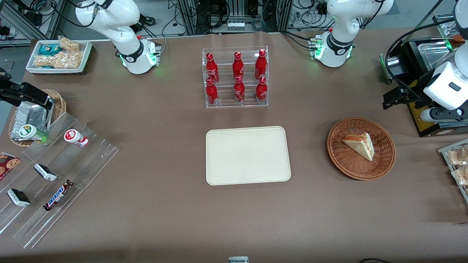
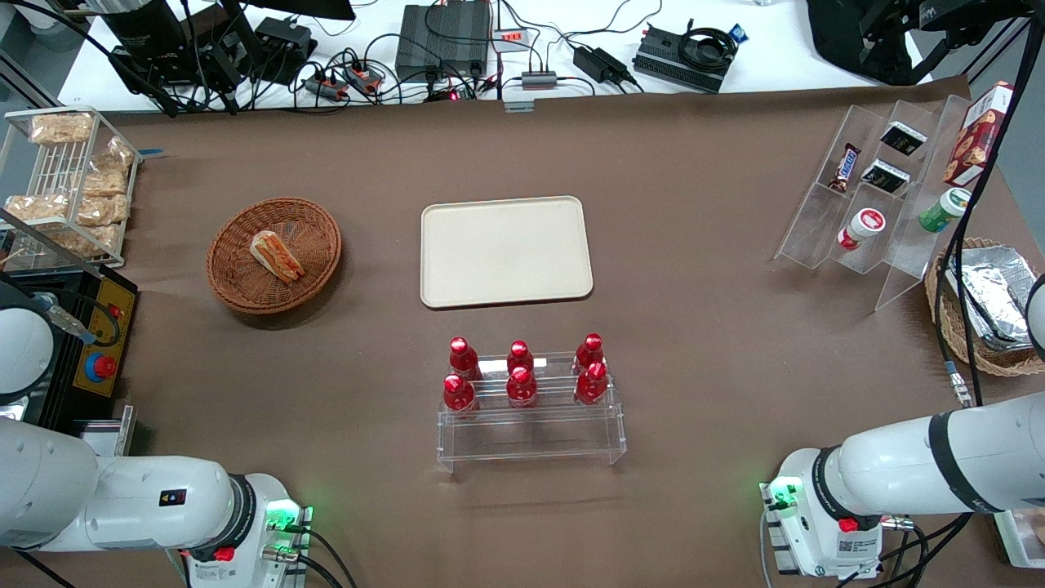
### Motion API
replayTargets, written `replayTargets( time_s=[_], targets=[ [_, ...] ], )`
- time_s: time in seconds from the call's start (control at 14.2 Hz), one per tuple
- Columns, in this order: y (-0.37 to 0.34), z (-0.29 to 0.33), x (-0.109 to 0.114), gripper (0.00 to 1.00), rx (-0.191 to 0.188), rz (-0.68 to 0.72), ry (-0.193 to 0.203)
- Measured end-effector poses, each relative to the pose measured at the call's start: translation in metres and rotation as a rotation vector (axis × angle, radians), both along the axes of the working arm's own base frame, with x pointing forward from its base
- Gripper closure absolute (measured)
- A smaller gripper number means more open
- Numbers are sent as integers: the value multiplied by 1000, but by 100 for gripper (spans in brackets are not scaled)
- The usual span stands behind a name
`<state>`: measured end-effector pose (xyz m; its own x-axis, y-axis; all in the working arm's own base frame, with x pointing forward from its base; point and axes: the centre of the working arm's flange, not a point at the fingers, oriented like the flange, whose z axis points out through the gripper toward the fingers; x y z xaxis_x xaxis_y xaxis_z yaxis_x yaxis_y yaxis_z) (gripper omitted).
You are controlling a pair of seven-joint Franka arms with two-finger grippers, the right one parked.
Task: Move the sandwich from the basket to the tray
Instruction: 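Move the left gripper over the sandwich in the wicker basket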
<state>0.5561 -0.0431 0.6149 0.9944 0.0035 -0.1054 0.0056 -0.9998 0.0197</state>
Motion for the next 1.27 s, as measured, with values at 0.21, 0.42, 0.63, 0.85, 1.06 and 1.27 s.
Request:
replayTargets(
  time_s=[0.21,0.42,0.63,0.85,1.06,1.27],
  targets=[
    [2,0,0,0,0,3,0],
    [4,0,0,0,1,8,0],
    [5,0,0,0,1,9,0],
    [5,-5,2,0,1,9,12],
    [5,-34,7,0,4,10,67],
    [14,-76,13,0,7,30,115]
  ],
)
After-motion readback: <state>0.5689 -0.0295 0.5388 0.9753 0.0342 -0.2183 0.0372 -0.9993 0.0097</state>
